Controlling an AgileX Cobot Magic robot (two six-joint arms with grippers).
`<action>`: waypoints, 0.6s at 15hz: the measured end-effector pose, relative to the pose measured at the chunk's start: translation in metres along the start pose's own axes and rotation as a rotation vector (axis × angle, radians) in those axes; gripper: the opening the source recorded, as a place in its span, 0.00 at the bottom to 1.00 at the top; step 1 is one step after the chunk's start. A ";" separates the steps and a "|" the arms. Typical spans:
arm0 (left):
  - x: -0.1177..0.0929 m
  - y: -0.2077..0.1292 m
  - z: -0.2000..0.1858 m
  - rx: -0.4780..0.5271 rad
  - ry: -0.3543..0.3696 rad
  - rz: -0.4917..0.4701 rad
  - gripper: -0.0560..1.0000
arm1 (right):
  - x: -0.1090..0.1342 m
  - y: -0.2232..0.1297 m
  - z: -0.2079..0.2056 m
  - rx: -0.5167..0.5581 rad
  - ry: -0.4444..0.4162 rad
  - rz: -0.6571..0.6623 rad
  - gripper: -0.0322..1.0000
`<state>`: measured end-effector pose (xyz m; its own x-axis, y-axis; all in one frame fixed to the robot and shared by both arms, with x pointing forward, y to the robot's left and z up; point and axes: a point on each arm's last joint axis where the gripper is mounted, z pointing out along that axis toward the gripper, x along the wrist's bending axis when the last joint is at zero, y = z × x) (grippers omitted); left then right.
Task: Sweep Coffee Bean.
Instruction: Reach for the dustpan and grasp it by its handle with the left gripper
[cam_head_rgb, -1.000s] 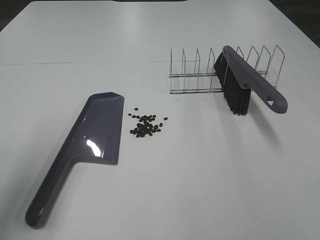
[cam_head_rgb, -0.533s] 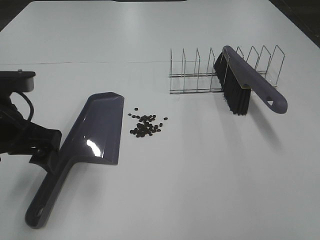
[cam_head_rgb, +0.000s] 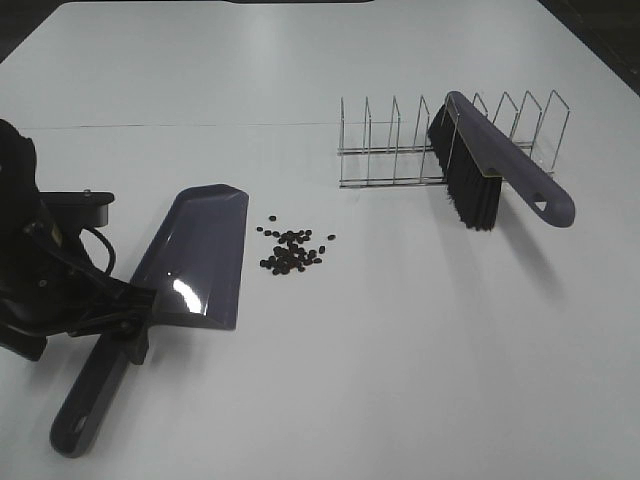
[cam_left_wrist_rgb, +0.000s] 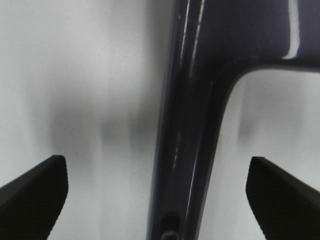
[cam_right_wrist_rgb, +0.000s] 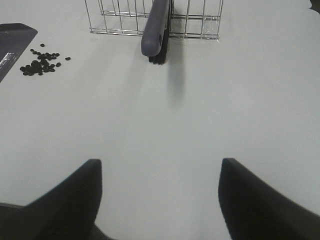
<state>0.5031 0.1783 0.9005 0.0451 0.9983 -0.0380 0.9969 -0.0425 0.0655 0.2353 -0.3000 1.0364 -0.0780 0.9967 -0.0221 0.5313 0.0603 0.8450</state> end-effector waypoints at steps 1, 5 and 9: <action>-0.001 0.003 0.006 -0.015 -0.006 0.000 0.87 | 0.000 0.000 0.000 0.000 0.000 0.000 0.63; -0.003 0.008 0.025 -0.013 -0.005 -0.002 0.83 | 0.000 0.000 0.000 0.000 0.000 0.000 0.63; -0.004 0.011 0.026 -0.022 -0.009 -0.007 0.73 | 0.000 0.000 0.000 0.000 0.000 0.000 0.63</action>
<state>0.5160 0.1723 0.8755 0.0385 0.9981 -0.0478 0.9956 -0.0342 0.0873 0.2353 -0.3000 1.0364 -0.0780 0.9967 -0.0221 0.5313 0.0603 0.8450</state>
